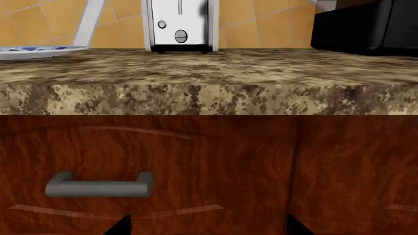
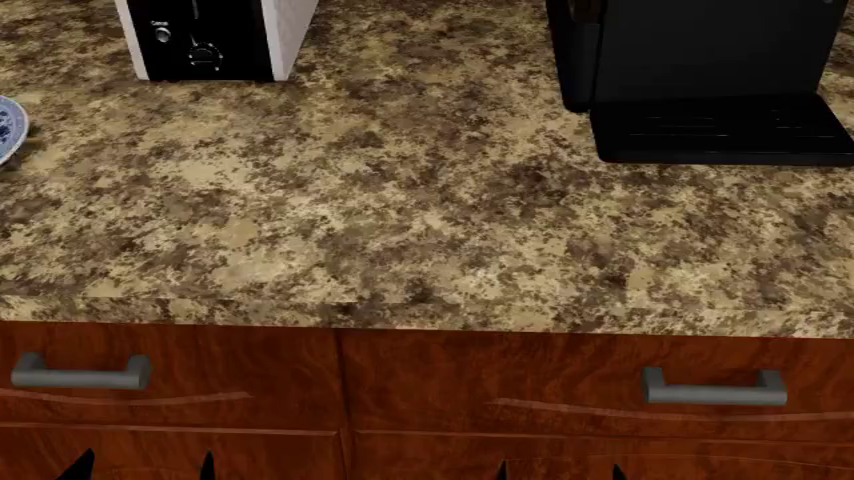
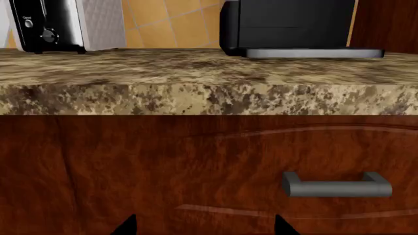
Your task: Place the toasted item on a plate.
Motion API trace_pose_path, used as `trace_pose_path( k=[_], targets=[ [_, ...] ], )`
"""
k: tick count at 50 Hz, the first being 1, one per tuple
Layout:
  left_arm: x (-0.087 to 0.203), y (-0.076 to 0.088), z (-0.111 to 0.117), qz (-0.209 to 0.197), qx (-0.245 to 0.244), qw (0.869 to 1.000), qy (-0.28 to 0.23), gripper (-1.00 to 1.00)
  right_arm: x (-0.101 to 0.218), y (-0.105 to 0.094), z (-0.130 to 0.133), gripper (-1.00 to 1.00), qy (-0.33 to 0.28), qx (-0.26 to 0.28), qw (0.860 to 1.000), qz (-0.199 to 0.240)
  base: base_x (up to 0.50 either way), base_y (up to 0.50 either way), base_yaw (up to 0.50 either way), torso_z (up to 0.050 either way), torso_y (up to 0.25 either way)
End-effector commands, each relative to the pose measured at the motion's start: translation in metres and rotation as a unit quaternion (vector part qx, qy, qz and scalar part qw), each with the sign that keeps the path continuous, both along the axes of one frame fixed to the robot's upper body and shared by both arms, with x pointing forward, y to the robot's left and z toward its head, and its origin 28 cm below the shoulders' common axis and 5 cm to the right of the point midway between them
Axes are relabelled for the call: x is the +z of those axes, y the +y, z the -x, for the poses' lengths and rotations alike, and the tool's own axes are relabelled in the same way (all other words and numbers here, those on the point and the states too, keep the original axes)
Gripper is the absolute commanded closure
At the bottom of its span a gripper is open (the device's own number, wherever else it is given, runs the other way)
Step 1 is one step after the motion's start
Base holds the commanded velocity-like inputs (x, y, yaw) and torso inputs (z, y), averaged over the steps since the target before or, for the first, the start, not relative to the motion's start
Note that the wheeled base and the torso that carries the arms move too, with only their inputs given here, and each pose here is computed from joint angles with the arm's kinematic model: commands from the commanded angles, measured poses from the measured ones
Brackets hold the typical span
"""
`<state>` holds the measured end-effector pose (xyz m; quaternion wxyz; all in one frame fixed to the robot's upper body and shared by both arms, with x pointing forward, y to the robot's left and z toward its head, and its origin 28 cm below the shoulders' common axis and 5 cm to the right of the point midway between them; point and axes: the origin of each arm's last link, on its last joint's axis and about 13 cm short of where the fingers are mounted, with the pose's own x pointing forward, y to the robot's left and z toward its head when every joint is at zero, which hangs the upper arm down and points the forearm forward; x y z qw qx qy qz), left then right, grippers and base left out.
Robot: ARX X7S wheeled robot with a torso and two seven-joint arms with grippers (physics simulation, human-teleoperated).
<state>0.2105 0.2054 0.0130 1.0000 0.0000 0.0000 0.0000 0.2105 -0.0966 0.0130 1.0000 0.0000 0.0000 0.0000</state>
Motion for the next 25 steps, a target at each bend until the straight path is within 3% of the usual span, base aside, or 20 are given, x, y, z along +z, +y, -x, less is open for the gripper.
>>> trace_pose_path(
  k=[1, 14, 25],
  targets=[
    [0.0, 0.0001, 0.0, 0.0, 0.0, 1.0, 0.0, -1.0, 0.0, 0.0003, 0.0, -1.0, 0.0, 0.0, 1.0, 0.0, 0.0, 0.0, 0.0, 0.0, 0.0],
    [0.0003, 0.0009, 0.0014, 0.001, 0.002, 1.0, 0.008, -1.0, 0.0012, 0.001, -0.0001, -1.0, -0.009, 0.008, 1.0, 0.0, 0.0, 0.0, 0.0, 0.0, 0.0],
    [-0.0005, 0.0007, 0.0009, 0.004, 0.005, 1.0, 0.01, -1.0, 0.0014, 0.0017, -0.0002, -1.0, -0.012, 0.015, 1.0, 0.003, 0.0, 0.37, 0.0, 0.0, 0.0]
  ],
)
